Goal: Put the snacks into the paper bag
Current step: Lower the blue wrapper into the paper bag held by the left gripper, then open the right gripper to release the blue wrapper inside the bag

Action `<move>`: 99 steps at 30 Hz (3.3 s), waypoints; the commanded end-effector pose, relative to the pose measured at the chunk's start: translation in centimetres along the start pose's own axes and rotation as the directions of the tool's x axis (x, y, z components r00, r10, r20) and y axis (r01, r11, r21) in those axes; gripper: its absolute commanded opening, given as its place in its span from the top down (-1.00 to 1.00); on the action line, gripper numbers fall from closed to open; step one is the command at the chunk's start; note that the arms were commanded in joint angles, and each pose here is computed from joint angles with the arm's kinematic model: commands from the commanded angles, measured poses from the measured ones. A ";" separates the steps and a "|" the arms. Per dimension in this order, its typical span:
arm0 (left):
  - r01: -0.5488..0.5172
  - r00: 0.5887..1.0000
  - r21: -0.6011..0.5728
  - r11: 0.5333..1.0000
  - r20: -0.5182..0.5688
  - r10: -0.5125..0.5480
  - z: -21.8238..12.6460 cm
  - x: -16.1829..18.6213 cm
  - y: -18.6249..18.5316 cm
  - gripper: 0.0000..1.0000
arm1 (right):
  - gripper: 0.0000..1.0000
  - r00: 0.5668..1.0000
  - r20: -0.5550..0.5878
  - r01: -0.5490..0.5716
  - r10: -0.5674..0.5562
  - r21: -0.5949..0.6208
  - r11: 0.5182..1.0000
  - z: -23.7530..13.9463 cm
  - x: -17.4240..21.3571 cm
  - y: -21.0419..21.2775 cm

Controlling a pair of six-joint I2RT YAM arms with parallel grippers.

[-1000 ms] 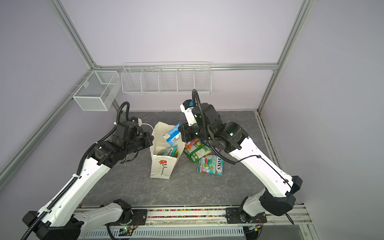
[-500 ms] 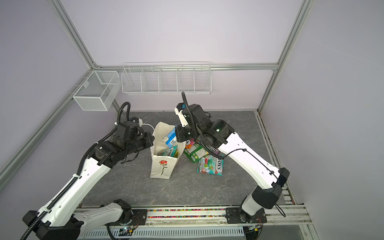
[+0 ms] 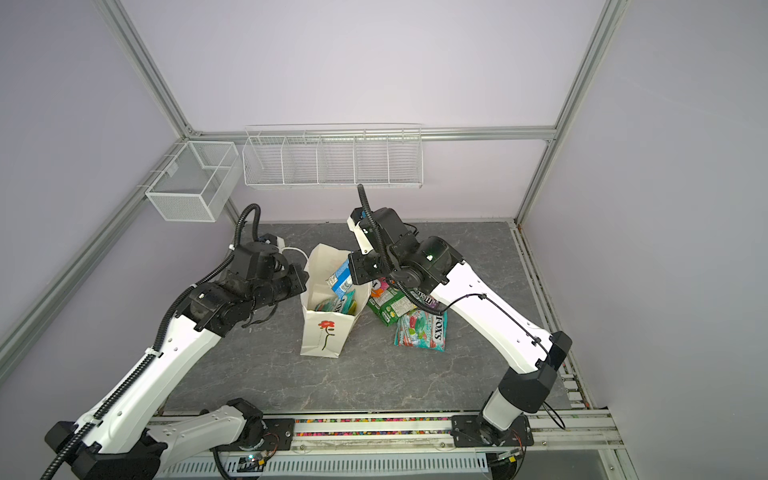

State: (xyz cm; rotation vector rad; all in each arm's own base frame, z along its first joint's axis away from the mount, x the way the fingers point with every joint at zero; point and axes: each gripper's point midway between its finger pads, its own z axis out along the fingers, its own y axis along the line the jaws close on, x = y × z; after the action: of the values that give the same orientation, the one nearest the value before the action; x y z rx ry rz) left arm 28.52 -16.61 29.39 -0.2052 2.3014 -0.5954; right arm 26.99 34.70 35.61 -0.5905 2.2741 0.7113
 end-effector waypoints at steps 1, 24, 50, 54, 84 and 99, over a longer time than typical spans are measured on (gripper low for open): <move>0.014 0.998 0.058 0.998 0.059 -0.017 -1.8 -1.5 -1.4 1.00 | 0.86 1.000 0.022 -0.004 0.004 -0.008 1.000 -1.0 -0.7 0.5; 0.027 0.998 0.056 0.998 0.062 -0.030 -1.6 -1.6 -1.4 1.00 | 0.86 0.999 0.022 0.047 -0.049 0.095 0.994 0.3 -1.5 -0.2; 0.048 0.997 0.074 0.996 0.051 -0.052 -1.5 -0.7 -1.1 1.00 | 0.86 0.999 -0.013 0.052 -0.052 0.052 0.997 3.2 -1.2 1.7; 0.048 0.997 0.075 0.996 0.052 -0.052 -1.6 -0.7 -1.1 1.00 | 0.86 0.998 -0.027 0.056 -0.055 0.038 0.998 3.6 -0.8 2.2; 0.039 0.997 0.066 0.997 0.065 -0.043 -2.1 -0.9 -0.9 1.00 | -0.13 0.995 0.023 0.094 -0.093 -0.092 0.991 2.2 -1.6 5.0; 0.039 0.996 0.053 0.998 0.073 -0.043 -2.4 -0.7 -0.4 1.00 | -0.77 0.987 0.098 0.133 -0.125 -0.080 0.988 -0.6 -1.1 3.9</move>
State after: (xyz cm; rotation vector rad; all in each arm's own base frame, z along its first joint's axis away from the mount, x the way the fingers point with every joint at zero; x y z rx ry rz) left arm 27.27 -15.99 29.72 -0.2369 2.2835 -0.6254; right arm 25.45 38.09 36.13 -0.7315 2.1952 0.7398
